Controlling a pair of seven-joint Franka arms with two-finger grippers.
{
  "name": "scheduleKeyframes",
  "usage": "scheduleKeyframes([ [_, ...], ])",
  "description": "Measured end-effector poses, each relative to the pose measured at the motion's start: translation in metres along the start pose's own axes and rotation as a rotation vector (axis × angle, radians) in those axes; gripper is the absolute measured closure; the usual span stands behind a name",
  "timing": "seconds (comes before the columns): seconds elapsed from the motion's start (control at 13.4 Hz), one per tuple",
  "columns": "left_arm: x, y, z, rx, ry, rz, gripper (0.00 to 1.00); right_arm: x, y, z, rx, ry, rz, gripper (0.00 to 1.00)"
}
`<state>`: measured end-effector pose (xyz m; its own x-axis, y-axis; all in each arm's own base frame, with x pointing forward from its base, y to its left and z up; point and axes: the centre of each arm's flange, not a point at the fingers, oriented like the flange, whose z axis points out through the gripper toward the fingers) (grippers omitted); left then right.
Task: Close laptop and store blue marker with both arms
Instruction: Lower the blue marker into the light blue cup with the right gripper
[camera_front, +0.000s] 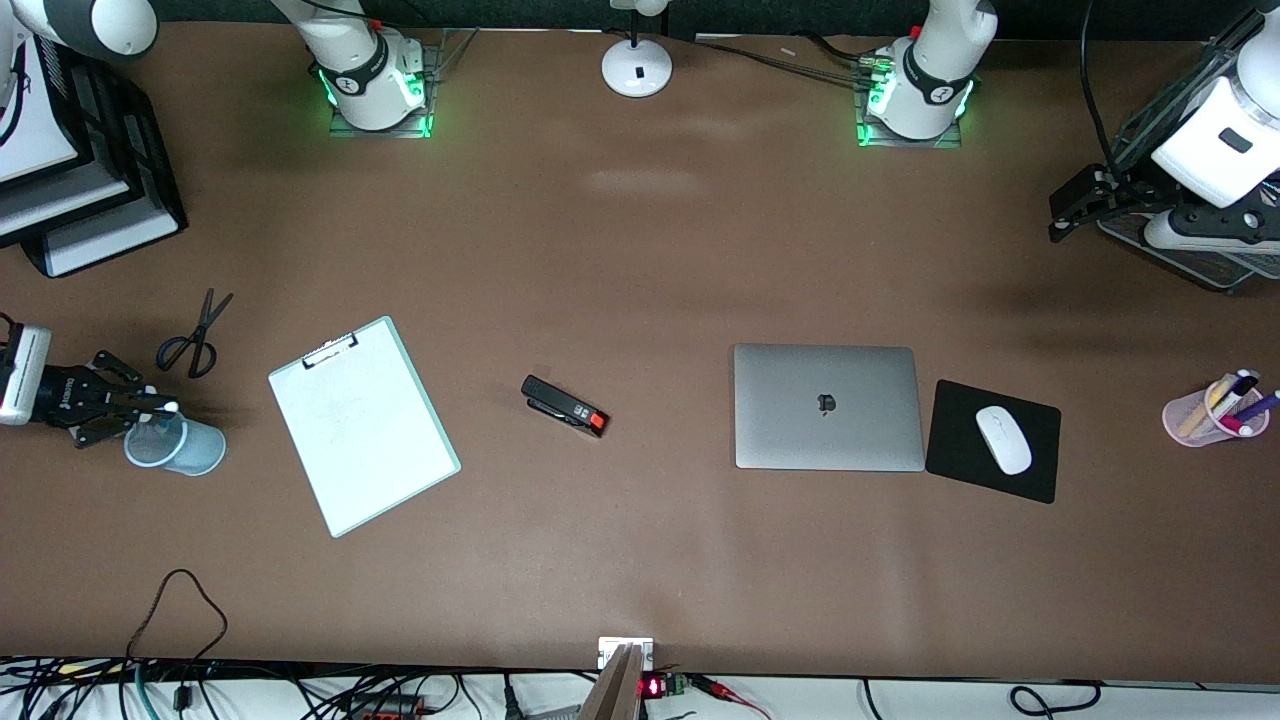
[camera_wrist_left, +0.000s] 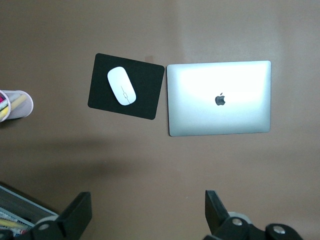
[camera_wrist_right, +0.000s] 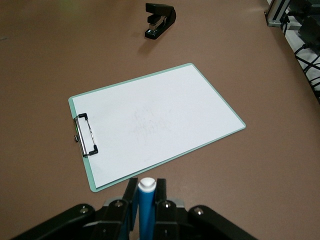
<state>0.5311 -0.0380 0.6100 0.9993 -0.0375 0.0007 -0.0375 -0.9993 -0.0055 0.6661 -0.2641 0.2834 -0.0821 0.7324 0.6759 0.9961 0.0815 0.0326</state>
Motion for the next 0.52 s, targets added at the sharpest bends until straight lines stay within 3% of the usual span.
scheduleKeyframes([
  [0.52, -0.0012, -0.0001, 0.0009, 0.0, -0.011, 0.0, 0.0, -0.0092, 0.0037, -0.0003, -0.06, 0.004, 0.012, 0.83],
])
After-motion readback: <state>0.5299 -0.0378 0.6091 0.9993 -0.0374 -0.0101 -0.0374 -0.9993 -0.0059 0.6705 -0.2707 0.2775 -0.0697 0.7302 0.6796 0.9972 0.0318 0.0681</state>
